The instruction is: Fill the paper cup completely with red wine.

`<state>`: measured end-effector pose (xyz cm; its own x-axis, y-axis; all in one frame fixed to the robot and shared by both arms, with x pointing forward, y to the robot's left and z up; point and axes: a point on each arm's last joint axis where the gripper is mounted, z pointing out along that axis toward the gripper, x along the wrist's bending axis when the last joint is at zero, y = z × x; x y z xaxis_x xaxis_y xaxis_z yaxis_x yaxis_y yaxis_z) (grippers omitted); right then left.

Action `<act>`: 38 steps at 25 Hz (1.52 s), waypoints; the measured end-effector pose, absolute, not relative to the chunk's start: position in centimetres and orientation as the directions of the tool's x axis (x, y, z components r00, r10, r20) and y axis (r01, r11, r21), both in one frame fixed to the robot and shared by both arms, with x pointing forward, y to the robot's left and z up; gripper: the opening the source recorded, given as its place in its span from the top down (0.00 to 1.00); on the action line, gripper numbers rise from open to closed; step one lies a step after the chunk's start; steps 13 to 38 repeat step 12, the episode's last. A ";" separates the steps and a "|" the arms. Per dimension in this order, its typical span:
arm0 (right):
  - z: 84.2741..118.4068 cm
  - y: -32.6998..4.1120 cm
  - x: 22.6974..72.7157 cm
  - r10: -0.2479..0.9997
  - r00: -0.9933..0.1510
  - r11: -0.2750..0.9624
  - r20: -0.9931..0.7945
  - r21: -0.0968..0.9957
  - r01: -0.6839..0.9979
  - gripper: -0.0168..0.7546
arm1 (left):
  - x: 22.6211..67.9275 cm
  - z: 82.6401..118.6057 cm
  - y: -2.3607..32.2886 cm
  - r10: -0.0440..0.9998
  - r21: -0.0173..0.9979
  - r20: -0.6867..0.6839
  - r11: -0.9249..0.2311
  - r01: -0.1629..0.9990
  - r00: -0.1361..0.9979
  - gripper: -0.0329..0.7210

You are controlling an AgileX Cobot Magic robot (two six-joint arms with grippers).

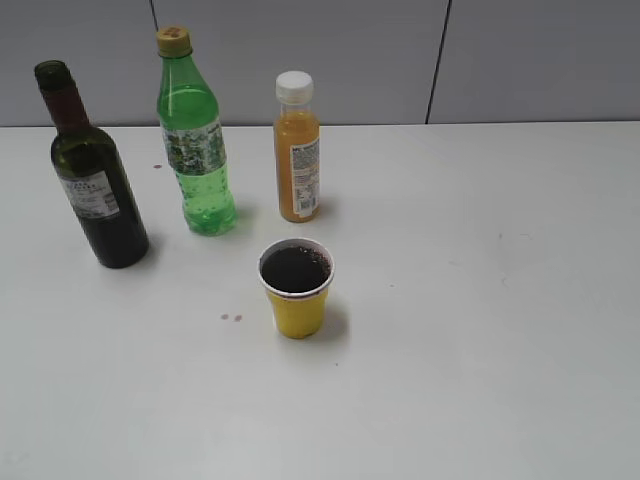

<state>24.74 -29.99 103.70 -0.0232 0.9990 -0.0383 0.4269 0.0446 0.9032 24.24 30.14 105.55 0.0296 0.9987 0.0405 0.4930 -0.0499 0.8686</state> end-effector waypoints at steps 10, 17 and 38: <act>103.7 -30.0 24.7 0.999 -0.023 0.045 -0.039 0.903 0.427 0.22 | 23.2 105.5 30.1 0.998 0.898 0.047 -0.056 0.437 0.030 0.18; 103.7 -30.0 24.7 0.999 -0.023 0.045 -0.039 0.903 0.427 0.22 | 23.2 105.5 30.1 0.998 0.898 0.047 -0.056 0.437 0.030 0.18; 103.7 -30.0 24.7 0.999 -0.023 0.045 -0.039 0.903 0.427 0.22 | 23.2 105.5 30.1 0.998 0.898 0.047 -0.056 0.437 0.030 0.18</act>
